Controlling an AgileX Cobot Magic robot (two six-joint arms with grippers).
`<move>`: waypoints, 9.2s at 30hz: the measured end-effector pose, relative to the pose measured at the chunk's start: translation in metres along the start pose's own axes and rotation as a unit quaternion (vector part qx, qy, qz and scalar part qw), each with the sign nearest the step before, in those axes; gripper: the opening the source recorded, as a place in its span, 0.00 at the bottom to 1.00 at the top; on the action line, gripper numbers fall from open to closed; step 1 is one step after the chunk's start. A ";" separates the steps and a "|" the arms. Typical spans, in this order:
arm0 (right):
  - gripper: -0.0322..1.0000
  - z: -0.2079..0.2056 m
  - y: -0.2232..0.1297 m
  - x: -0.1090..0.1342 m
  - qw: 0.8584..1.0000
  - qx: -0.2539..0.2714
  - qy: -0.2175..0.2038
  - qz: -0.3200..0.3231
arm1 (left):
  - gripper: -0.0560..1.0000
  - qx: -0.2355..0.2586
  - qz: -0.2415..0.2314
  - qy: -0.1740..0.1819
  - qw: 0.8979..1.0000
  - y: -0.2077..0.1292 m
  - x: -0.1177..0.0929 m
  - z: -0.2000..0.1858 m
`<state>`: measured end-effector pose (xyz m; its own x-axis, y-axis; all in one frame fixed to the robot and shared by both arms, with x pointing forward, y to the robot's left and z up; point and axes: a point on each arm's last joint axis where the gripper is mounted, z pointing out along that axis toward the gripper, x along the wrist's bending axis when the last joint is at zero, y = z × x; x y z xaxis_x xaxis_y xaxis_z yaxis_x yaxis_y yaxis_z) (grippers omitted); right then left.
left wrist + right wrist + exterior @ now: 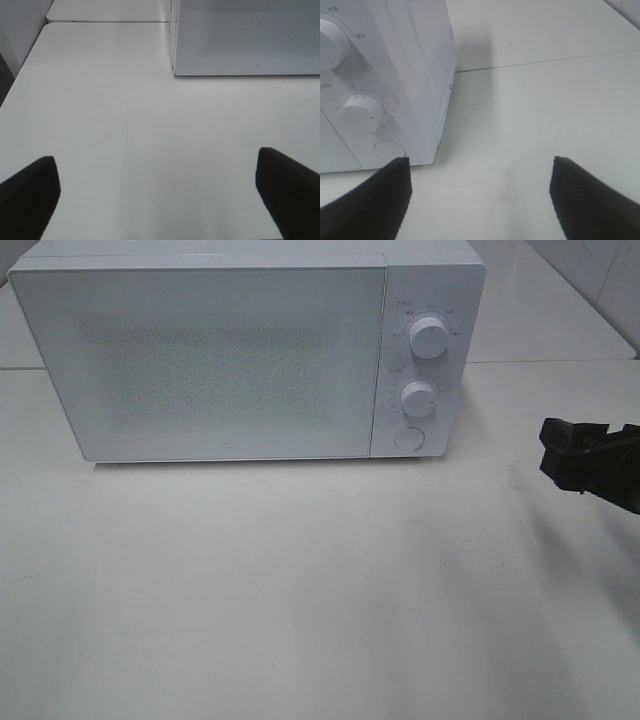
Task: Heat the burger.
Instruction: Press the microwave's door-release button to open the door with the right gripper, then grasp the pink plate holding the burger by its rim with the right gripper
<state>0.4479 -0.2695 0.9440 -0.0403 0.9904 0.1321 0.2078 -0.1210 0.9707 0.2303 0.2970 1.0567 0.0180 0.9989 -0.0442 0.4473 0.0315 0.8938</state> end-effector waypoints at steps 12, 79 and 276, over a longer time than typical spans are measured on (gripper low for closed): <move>0.77 0.001 -0.018 0.034 1.000 -0.015 -0.005 -0.005 | 0.99 0.000 0.000 0.000 1.000 0.000 0.000 0.000; 0.05 0.051 -0.049 0.100 0.738 0.021 -0.028 0.674 | 0.99 0.000 0.000 0.000 1.000 0.000 0.000 0.000; 0.73 0.051 0.071 0.141 0.601 0.220 0.341 -0.688 | 0.99 0.000 0.000 0.000 1.000 0.000 0.000 0.000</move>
<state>0.5065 -0.1349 1.0217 -0.8305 -0.1448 -0.5379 -0.2498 0.9599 0.1271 0.2303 0.2970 1.0567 0.0180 0.9989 -0.0442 0.4473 0.0315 0.8938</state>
